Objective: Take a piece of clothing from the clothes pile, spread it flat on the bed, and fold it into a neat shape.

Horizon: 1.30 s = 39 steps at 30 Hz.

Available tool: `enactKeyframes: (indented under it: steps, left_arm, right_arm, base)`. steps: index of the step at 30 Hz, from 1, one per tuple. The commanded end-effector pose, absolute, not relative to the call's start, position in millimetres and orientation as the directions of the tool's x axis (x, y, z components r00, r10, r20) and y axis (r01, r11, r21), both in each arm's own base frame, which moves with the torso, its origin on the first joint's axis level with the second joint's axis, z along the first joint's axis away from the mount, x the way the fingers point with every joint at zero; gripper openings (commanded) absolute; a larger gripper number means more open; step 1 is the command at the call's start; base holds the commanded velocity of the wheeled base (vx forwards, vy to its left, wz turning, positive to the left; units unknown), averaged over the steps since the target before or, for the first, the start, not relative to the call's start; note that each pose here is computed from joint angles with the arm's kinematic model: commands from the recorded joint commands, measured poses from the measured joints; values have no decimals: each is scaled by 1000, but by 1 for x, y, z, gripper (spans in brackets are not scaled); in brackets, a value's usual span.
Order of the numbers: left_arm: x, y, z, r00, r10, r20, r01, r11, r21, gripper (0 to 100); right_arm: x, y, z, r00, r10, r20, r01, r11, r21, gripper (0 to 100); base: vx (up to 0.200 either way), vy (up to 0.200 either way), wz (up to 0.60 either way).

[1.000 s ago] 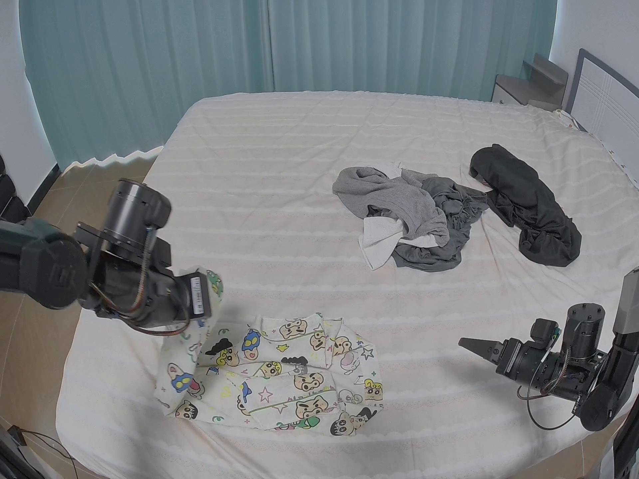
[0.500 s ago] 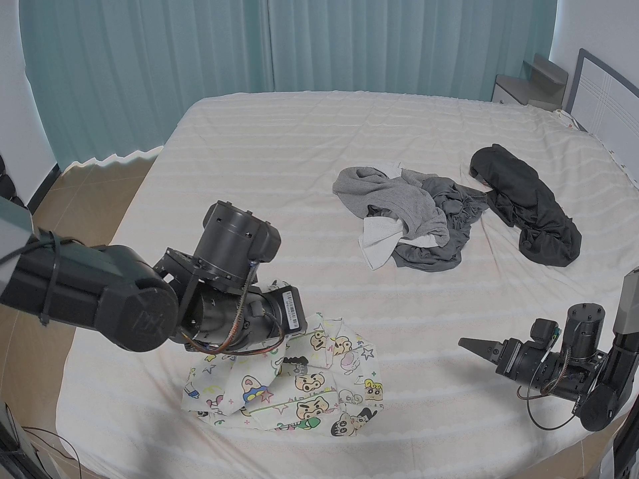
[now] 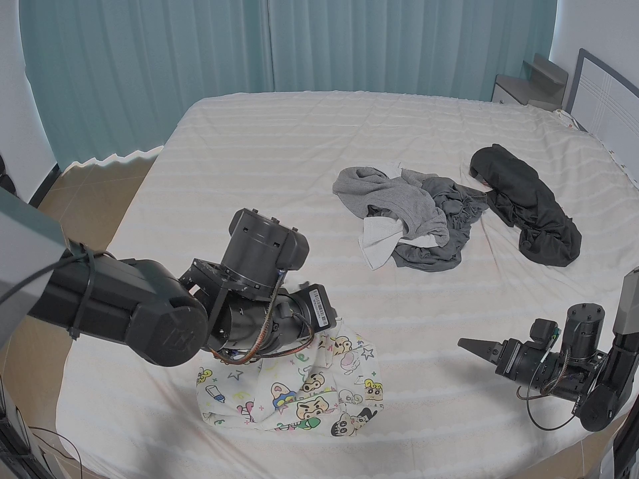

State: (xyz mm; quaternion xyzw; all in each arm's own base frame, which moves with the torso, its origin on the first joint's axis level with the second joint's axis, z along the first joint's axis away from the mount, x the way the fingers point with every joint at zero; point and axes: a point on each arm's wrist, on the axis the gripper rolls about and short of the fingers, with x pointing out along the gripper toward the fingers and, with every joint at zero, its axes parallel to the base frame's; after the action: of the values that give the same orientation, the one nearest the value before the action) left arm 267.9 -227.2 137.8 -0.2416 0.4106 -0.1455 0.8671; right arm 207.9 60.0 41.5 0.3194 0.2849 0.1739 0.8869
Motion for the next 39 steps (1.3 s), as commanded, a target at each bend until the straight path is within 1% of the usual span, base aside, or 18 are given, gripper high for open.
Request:
enactKeyframes:
  steps: [1,8,12,13,16,19,21,24,32,39]
  left_arm:
    - [267,-230,135,614,-454,-646,57,842,-537,100]
    - [270,-228,141,641,-464,-612,67,828,-557,100]
    - [269,-218,147,657,-452,-603,55,827,-560,100]
    - [269,-218,147,657,-452,-603,55,827,-560,100]
    - [259,-199,149,651,-449,-612,38,825,-564,100]
    - [253,-190,145,641,-438,-630,21,831,-556,100]
    - [248,-186,142,635,-432,-640,15,835,-549,100]
    - [240,-180,142,629,-431,-647,11,837,-547,100]
    - [224,-168,140,619,-426,-660,5,842,-539,100]
    - [220,-161,140,649,-431,-627,11,829,-558,100]
  right_arm:
    - [204,59,41,775,491,-398,-124,736,666,100]
    - [205,59,40,773,491,-402,-121,737,665,100]
    - [205,59,39,772,489,-405,-119,738,665,100]
    - [205,59,39,772,489,-405,-119,738,665,100]
    - [205,60,38,770,488,-410,-115,739,664,100]
    - [205,60,36,765,490,-418,-112,741,662,100]
    - [205,61,35,764,489,-421,-110,742,662,100]
    - [205,61,36,764,489,-420,-111,741,662,100]
    - [205,61,36,764,489,-420,-112,742,661,100]
    - [204,63,35,760,495,-422,-115,741,662,100]
  base:
    - [0,0,0]
    - [0,0,0]
    - [0,0,0]
    - [0,0,0]
    - [0,0,0]
    - [0,0,0]
    - [0,0,0]
    - [-200,0,0]
    - [0,0,0]
    - [0,0,0]
